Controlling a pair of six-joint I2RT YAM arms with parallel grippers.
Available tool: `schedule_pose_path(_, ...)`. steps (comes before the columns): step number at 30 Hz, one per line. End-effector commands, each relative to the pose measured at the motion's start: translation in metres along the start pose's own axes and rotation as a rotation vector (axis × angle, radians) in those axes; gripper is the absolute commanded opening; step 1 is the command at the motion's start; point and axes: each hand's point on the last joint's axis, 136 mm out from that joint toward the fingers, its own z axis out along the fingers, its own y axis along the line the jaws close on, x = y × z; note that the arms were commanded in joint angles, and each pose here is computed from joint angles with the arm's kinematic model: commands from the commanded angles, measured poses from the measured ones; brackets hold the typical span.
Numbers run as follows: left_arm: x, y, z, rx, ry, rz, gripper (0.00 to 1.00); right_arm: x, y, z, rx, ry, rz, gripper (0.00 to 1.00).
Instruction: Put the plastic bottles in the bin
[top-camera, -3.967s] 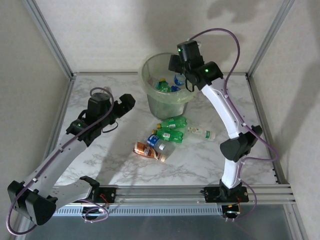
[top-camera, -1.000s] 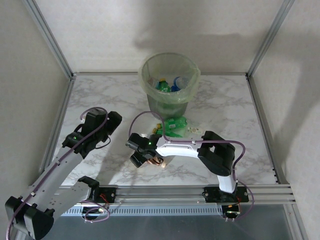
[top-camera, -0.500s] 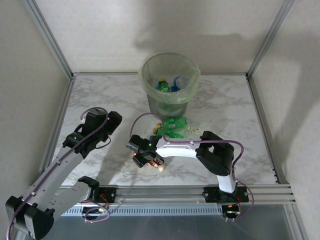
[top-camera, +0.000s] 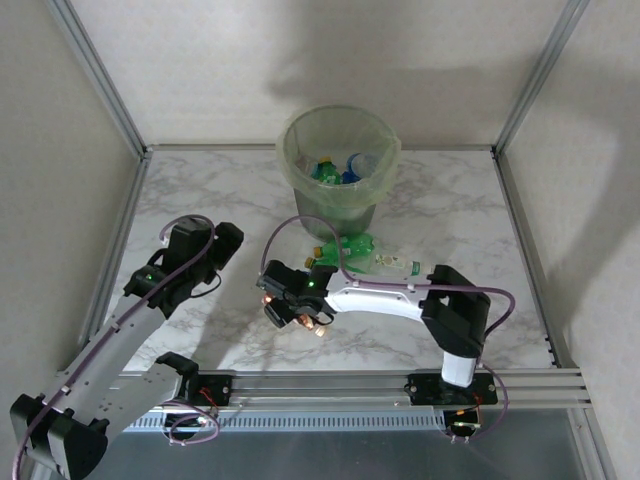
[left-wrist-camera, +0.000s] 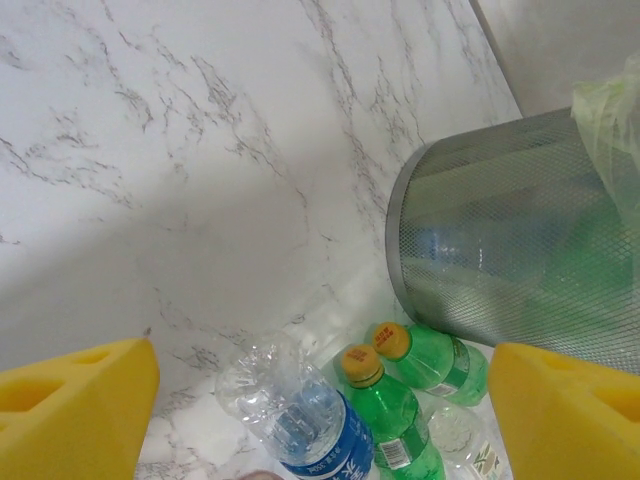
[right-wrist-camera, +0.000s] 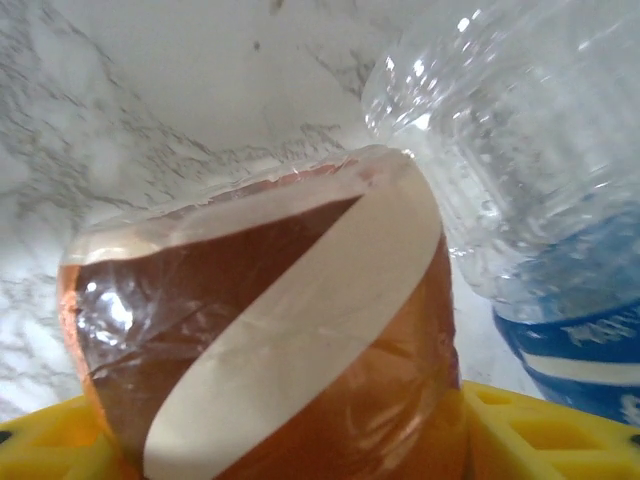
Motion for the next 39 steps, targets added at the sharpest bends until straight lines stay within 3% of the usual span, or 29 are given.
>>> schedule_pose_path(1,-0.005,0.001,-0.003,0.006,-0.02,-0.035,0.85,-0.03,0.001,-0.048,0.013,-0.11,0.017,0.57)
schedule_pose_path(11,-0.009,-0.008,-0.004,0.02,-0.026,-0.02,0.86,-0.112,-0.04,-0.168,0.057,-0.4,0.129,0.56)
schedule_pose_path(25,-0.014,-0.03,0.009,0.04,-0.013,0.014,0.86,-0.222,-0.181,-0.307,0.142,-0.843,0.505,0.56)
schedule_pose_path(29,-0.014,-0.037,0.017,0.047,-0.007,0.037,0.85,-0.244,-0.223,-0.31,0.172,-0.889,0.599,0.56)
schedule_pose_path(35,-0.018,-0.051,0.027,0.058,0.0,0.083,0.86,-0.268,-0.266,-0.275,0.133,-0.869,0.69,0.58)
schedule_pose_path(39,-0.019,-0.055,0.031,0.057,0.003,0.103,0.85,-0.274,-0.287,-0.244,0.145,-0.834,0.733,0.67)
